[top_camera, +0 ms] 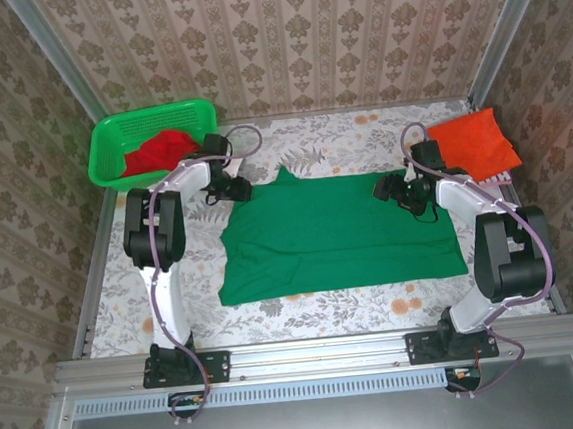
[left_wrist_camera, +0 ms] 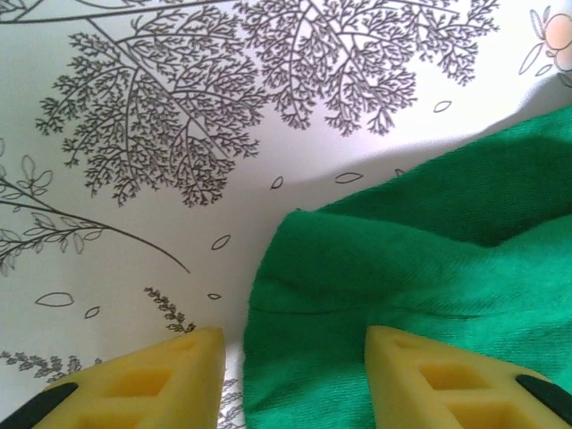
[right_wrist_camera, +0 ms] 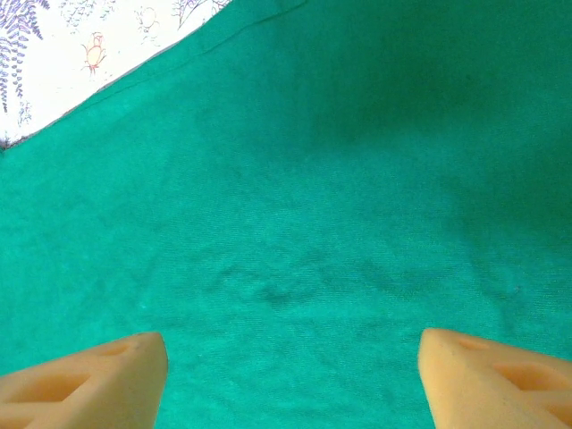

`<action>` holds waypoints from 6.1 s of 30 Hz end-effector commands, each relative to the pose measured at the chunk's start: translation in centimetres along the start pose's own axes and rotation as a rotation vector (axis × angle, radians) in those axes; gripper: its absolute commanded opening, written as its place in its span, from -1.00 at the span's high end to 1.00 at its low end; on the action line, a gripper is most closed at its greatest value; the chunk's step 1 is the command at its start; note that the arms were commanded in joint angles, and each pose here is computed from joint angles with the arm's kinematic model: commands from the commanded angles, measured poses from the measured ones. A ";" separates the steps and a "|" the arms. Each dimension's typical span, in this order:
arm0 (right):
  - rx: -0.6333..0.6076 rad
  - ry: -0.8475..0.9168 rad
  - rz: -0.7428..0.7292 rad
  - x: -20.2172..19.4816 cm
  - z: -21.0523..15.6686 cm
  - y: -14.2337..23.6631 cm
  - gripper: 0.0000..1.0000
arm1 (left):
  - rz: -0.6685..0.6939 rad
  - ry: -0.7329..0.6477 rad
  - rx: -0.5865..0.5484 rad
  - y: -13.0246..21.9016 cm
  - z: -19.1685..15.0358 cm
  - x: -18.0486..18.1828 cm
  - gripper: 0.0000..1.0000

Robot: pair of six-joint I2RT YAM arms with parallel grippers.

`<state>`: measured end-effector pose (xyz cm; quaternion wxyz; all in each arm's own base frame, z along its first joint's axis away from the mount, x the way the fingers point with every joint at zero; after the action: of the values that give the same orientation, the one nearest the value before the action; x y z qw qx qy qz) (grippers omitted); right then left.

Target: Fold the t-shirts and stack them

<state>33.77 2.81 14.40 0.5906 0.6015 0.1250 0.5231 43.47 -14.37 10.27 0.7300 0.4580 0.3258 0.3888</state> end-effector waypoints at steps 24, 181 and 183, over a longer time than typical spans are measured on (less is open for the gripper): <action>0.009 -0.005 -0.030 -0.8 -0.1 -1.0 -0.50 | -0.149 -0.153 -0.109 -0.2 8.6 -5.7 -0.04; -0.105 -0.202 -0.183 -7.5 3.1 2.1 -0.47 | -0.045 -0.400 -0.230 0.9 11.7 -3.9 1.00; -0.173 -0.193 -0.241 -7.5 4.3 3.1 -0.47 | -0.047 -0.389 -0.212 0.6 11.4 -3.4 1.00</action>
<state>31.85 -4.74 11.87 0.6543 0.6292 0.0964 0.4083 50.92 -22.59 14.35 0.8268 0.4434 0.1577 0.3080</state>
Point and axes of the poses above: each hand's point on the last joint's axis, 136 mm out from that joint toward the fingers, its own y axis back along the fingers, its own x axis along the line the jaws close on, z = x × y, the point moved 8 cm from there along y, back along the fingers, and after that the axes turned 9 degrees about -y, right-handed, at the moved point
